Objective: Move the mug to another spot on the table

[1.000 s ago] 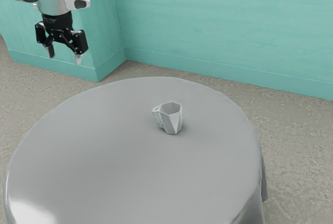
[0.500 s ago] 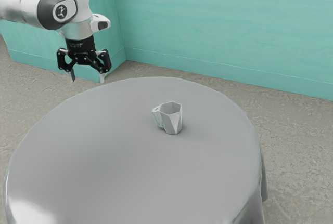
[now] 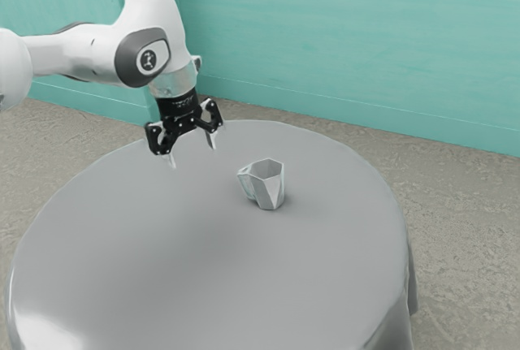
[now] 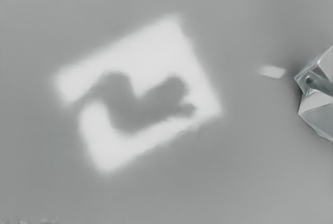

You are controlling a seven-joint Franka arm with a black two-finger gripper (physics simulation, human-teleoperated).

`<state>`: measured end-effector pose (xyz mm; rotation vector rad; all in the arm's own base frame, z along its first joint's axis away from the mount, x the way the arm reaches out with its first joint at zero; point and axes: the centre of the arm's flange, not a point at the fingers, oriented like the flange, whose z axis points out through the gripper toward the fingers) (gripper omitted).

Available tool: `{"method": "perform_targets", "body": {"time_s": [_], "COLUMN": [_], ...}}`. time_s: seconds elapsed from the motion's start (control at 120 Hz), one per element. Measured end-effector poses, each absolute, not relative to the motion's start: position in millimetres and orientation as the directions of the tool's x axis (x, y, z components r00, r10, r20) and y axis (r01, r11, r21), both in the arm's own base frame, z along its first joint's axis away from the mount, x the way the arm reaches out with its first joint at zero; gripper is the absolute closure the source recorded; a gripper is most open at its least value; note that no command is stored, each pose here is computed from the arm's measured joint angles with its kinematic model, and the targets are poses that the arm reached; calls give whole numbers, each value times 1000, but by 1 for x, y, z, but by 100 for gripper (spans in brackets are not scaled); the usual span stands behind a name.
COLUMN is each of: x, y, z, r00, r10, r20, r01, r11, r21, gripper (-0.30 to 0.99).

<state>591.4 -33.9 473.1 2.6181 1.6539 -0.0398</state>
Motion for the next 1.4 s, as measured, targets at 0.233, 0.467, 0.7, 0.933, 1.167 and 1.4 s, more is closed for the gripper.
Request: {"method": "perform_targets", "body": {"time_s": [0.233,0.467,0.7,0.933,1.167,1.4], "x": [617,637,657,672,695,711], "y": [-10,-20,-21,-26,-31,-33], "z": [450,440,405,384,361,349], "r00": [200,55,-61,-130,-174,-217], "r10": [975,989,990,985,980,970], "r20": [-95,-138,-126,-113,-98,-106], "r01": [980,998,995,988,982,974], "r11": [-201,-60,50,120,165,209], "r21": [-6,-32,-84,-92,-90,-85], "gripper": [0,0,0,0,0,0]}}
